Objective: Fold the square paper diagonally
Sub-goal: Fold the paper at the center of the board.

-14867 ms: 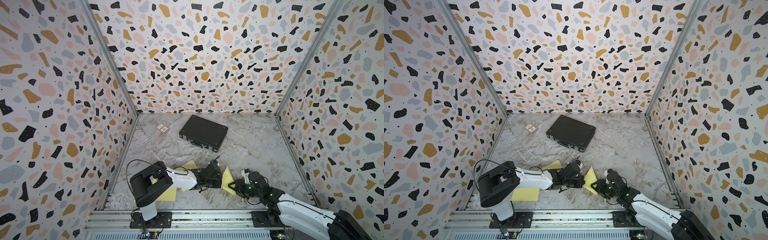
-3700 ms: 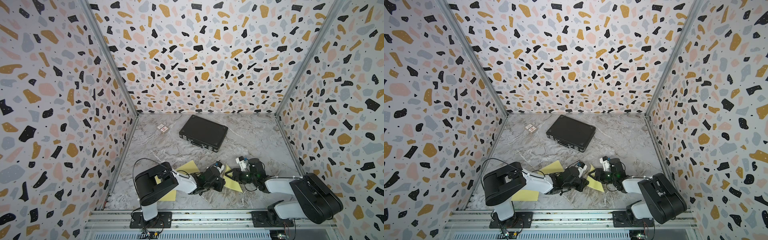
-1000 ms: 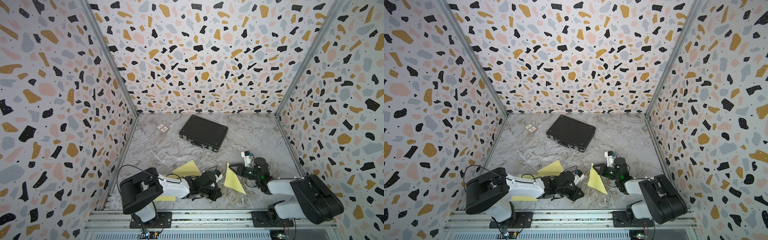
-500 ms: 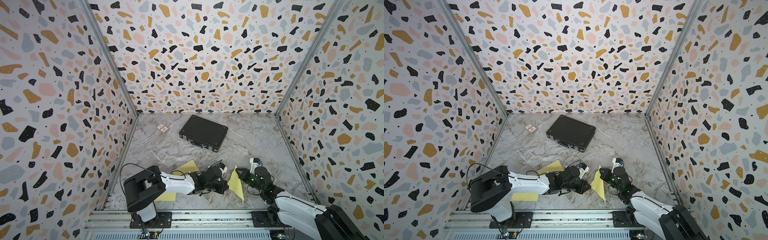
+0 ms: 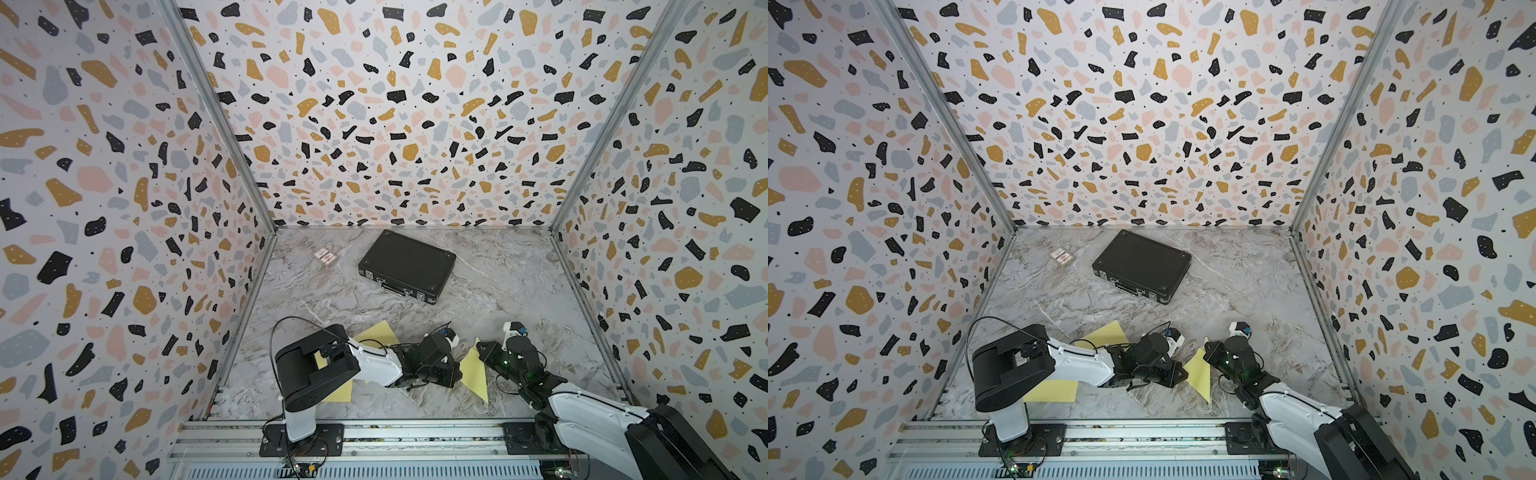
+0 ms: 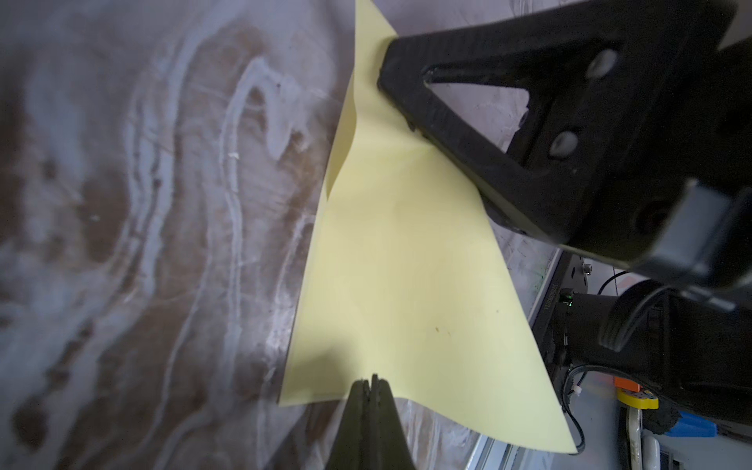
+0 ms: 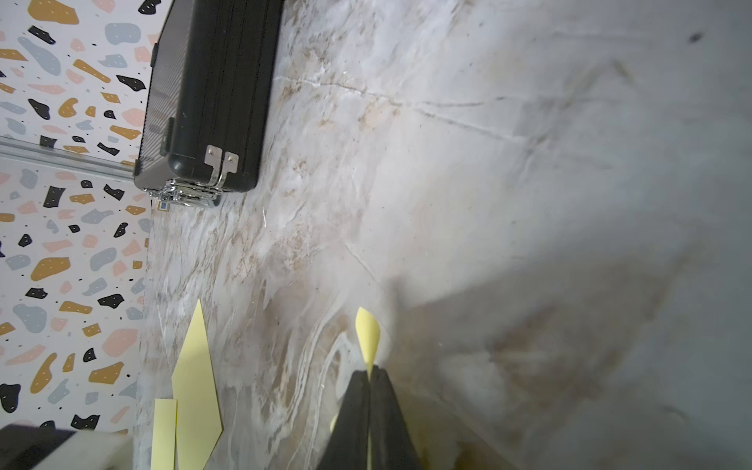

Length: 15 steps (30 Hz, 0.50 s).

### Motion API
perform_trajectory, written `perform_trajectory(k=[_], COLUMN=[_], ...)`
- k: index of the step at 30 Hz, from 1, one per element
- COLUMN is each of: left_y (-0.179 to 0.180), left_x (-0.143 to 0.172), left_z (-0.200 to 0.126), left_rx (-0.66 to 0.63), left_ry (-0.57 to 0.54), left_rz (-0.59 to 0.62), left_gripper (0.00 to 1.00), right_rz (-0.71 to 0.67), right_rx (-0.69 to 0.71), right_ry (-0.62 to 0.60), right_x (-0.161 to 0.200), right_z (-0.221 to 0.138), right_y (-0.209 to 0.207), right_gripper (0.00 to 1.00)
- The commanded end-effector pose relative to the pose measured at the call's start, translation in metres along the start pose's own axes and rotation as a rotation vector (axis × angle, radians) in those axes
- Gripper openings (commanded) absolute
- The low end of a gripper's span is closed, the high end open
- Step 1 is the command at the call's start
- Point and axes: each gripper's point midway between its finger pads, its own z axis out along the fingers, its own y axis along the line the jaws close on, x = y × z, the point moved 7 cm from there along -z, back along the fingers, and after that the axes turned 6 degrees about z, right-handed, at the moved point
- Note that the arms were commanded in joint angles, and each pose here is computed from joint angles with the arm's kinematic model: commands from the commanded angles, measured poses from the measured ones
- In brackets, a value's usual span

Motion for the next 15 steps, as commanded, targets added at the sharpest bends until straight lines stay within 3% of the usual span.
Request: perform_trajectory(k=[1,15], left_y=[-0.012,-0.002], left_x=[-0.010,-0.008], left_z=[0.001,0.015], left_rx=[0.053,0.031], left_ry=[-0.043,-0.029], left_rz=[0.032,0.027], left_gripper=[0.00,0.00], right_rz=[-0.008,-0.039], right_rx=[0.001,0.015], right_ry=[-0.007,-0.020], right_x=[0.001,0.002], right_z=[-0.001,-0.011], right_y=[-0.002,-0.008], right_gripper=[0.07,0.15])
